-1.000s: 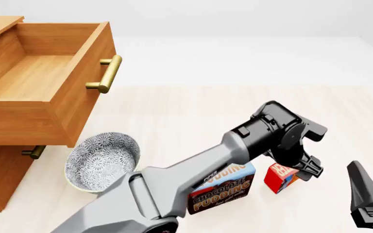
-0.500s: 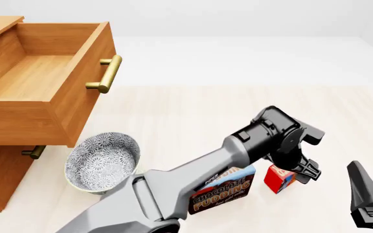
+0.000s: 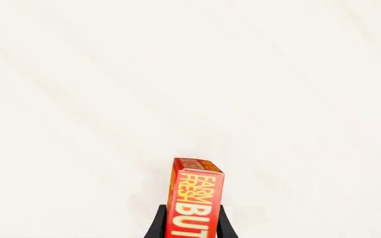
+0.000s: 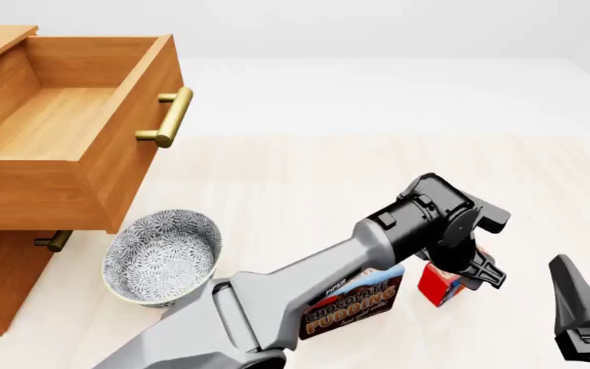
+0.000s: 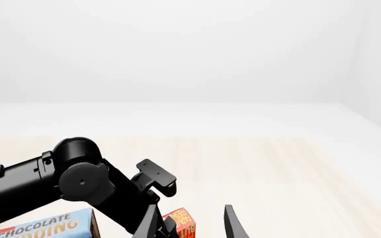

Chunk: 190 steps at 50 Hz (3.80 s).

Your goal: Put the butter at the back in the top drawer of the cabinet and close it.

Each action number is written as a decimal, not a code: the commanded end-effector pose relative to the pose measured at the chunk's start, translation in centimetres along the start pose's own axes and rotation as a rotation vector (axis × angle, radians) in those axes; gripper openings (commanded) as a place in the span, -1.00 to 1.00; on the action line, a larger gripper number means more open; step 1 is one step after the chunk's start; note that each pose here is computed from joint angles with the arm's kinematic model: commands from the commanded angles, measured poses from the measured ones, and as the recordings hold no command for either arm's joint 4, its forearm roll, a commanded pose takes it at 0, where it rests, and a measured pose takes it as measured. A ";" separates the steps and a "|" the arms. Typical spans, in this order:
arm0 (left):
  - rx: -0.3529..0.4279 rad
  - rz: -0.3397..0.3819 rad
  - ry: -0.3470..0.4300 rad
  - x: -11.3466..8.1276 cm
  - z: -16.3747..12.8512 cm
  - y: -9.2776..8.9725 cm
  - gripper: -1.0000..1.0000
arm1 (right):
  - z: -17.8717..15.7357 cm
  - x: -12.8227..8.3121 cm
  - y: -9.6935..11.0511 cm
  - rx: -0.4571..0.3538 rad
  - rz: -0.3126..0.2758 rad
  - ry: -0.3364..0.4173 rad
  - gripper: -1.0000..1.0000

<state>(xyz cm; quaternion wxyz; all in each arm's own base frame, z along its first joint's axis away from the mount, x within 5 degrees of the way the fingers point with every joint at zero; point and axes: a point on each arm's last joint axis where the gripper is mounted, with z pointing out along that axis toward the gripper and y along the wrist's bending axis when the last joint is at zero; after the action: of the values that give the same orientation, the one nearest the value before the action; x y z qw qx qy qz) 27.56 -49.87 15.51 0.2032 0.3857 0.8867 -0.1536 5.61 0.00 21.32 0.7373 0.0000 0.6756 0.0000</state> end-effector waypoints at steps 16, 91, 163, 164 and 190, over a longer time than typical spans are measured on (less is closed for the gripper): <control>0.087 0.046 -0.163 -1.8 -5.6 -4.5 -1.00 | 0.0 0.0 0.0 0.000 0.000 0.000 1.00; 0.005 0.080 -0.326 -5.6 -18.0 3.4 -1.00 | 0.0 0.0 0.0 0.000 0.000 0.000 1.00; -0.221 -0.092 -0.420 -1.9 -33.4 17.4 -1.00 | 0.0 0.0 0.0 0.000 0.000 0.000 1.00; -0.221 -0.092 -0.420 -1.9 -33.4 17.4 -1.00 | 0.0 0.0 0.0 0.000 0.000 0.000 1.00; -0.336 -0.192 -0.452 2.4 -39.3 21.9 -1.00 | 0.0 0.0 0.0 0.000 0.000 0.000 1.00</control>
<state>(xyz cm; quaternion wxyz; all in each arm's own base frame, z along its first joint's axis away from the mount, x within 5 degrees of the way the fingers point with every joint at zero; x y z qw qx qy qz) 33.91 -20.11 44.17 0.4177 0.2333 0.8703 -0.1170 5.61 0.00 21.32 0.7373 0.0000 0.6756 0.0000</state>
